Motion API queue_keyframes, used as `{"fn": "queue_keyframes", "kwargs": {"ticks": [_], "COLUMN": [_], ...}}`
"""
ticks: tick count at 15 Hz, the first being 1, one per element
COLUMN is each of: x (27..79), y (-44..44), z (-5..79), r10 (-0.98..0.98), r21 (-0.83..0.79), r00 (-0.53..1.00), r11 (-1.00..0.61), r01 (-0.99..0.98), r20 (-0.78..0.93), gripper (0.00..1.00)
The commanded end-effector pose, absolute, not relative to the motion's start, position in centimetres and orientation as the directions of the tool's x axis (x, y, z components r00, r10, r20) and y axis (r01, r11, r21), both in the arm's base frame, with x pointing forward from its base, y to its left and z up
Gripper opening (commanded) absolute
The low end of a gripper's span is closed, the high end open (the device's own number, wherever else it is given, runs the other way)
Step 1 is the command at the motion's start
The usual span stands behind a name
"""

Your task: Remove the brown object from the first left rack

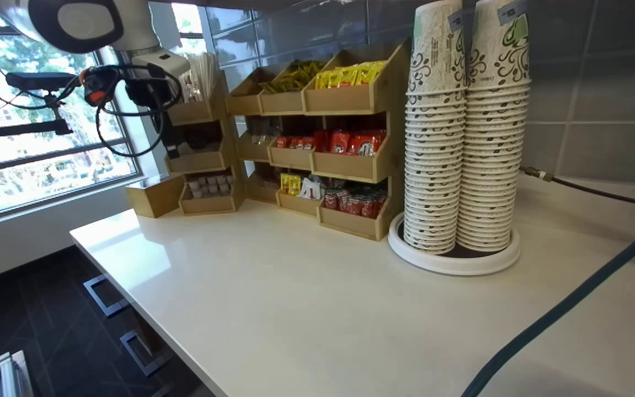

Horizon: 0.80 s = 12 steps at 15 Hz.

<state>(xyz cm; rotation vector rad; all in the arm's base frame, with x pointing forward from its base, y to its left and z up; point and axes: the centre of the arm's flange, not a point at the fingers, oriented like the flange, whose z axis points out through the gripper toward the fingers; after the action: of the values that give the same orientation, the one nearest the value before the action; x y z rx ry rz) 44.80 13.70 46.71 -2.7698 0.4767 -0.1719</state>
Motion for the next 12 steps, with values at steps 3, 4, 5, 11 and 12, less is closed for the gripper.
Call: {"fn": "queue_keyframes", "kwargs": {"ticks": [3,4,5,11,12], "x": [45.7,45.9,46.2,47.1,47.2], "y": [14.9,15.0,15.0,14.7,14.6], "z": [43.9,43.6,43.4,42.2,42.0], "r10": [-0.435,-0.460,-0.479,-0.569,-0.576], "r21": [-0.497,-0.514,-0.537,-0.621,-0.636], "r00": [0.899,0.887,0.876,0.822,0.816], "r11": [-0.790,-0.773,-0.752,-0.634,-0.612], "r01": [-0.357,-0.373,-0.382,-0.461,-0.469], "r20": [0.046,0.048,0.048,-0.029,-0.047], "gripper": [1.00,1.00,1.00,1.00,1.00]}}
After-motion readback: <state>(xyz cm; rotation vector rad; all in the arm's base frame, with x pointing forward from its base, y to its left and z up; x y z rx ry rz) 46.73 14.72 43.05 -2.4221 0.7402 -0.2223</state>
